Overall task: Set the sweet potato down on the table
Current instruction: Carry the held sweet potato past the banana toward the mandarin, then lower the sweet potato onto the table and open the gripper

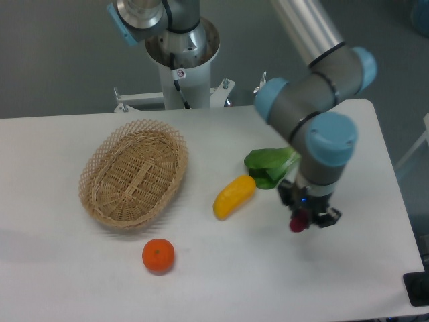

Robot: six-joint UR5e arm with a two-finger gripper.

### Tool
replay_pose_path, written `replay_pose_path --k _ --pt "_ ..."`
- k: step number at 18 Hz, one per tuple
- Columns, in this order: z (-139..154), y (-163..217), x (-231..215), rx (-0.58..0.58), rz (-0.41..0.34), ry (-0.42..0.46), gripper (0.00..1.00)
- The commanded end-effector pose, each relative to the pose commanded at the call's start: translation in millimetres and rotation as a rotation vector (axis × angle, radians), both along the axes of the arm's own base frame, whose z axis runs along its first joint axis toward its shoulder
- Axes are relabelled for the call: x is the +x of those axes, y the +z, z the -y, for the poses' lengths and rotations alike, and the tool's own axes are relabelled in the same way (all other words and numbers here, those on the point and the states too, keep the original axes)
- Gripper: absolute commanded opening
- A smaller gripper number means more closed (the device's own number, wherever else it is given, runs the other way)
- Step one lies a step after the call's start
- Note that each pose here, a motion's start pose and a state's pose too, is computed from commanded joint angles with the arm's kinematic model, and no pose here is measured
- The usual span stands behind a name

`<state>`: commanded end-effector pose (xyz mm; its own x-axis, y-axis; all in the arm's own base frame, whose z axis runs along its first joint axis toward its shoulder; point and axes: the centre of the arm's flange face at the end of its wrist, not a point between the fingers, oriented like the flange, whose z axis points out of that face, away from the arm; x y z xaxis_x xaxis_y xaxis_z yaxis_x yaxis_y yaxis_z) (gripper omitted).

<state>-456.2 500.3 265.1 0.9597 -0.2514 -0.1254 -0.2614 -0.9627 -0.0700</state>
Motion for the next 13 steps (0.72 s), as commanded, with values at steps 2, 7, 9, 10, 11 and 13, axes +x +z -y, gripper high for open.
replay_pose_path --k 2,7,9,10,11,13 --pt "-10 -4 12 -0.001 0.01 0.004 0.1" --pt "-31 -23 38 -0.015 0.039 0.007 0.1" --pt "-41 -33 56 -0.025 0.053 -0.01 0.12" --pt "-46 -36 61 -0.026 0.059 -0.011 0.12" --pt "-50 -37 66 -0.026 0.061 -0.011 0.13" --pt "-59 -42 78 -0.031 0.068 -0.015 0.16"
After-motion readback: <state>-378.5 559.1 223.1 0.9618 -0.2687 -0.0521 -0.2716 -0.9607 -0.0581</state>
